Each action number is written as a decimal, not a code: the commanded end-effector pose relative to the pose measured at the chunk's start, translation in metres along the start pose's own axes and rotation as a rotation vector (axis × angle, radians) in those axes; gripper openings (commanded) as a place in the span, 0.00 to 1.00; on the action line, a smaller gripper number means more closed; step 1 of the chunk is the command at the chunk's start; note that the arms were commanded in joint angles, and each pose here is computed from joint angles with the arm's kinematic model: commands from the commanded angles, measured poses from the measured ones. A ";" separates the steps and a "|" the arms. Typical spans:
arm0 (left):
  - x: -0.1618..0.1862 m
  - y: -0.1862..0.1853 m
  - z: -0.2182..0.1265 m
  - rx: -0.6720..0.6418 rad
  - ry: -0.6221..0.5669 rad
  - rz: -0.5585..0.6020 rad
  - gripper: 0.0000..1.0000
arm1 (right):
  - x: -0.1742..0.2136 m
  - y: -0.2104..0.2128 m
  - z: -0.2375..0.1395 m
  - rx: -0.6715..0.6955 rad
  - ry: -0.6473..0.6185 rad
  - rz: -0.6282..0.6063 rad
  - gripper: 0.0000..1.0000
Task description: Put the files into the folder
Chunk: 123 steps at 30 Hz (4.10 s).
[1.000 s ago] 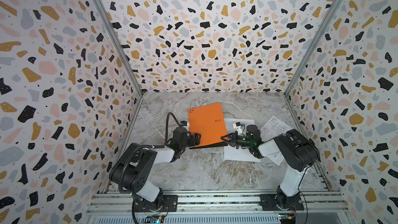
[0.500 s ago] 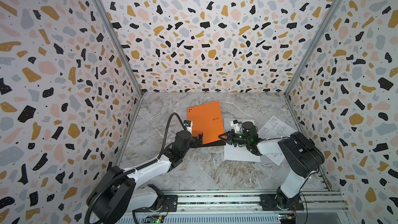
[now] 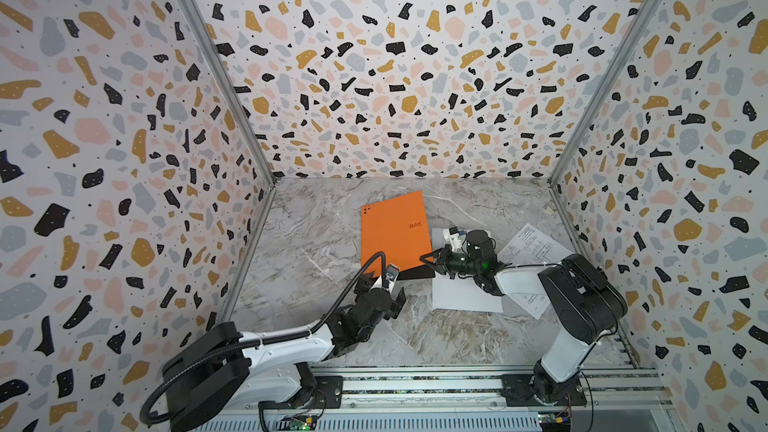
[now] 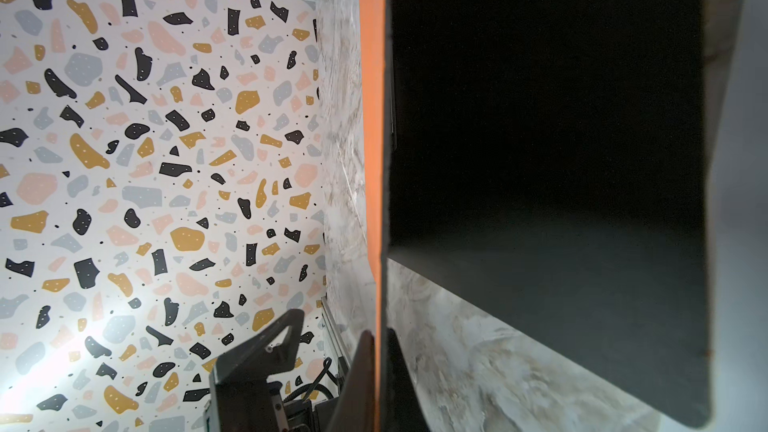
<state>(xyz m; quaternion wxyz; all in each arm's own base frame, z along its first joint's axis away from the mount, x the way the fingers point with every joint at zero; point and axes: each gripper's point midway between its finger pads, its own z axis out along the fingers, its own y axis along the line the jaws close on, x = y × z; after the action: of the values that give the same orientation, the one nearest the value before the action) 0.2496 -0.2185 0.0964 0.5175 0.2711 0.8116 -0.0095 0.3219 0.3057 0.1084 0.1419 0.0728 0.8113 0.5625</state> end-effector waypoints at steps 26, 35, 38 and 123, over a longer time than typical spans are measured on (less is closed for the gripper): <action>-0.033 -0.018 0.040 -0.250 -0.032 0.265 0.70 | -0.003 0.066 -0.023 -0.155 0.007 -0.007 0.09; -0.037 -0.009 0.040 -0.310 -0.067 0.200 0.53 | -0.001 0.064 -0.025 -0.156 0.004 0.009 0.09; -0.037 -0.008 0.043 -0.331 -0.065 0.201 0.46 | 0.000 0.066 -0.026 -0.160 0.007 0.005 0.09; 0.002 0.175 -0.037 -0.708 -0.165 -0.704 1.00 | -0.013 -0.107 0.015 0.459 0.102 -0.094 0.61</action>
<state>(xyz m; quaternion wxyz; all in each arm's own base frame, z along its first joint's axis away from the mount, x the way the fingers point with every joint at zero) 0.2990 -0.0713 0.1446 0.6081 -0.1547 0.7764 0.0588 0.3615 0.2926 0.0445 0.1523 0.0154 0.8997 0.4087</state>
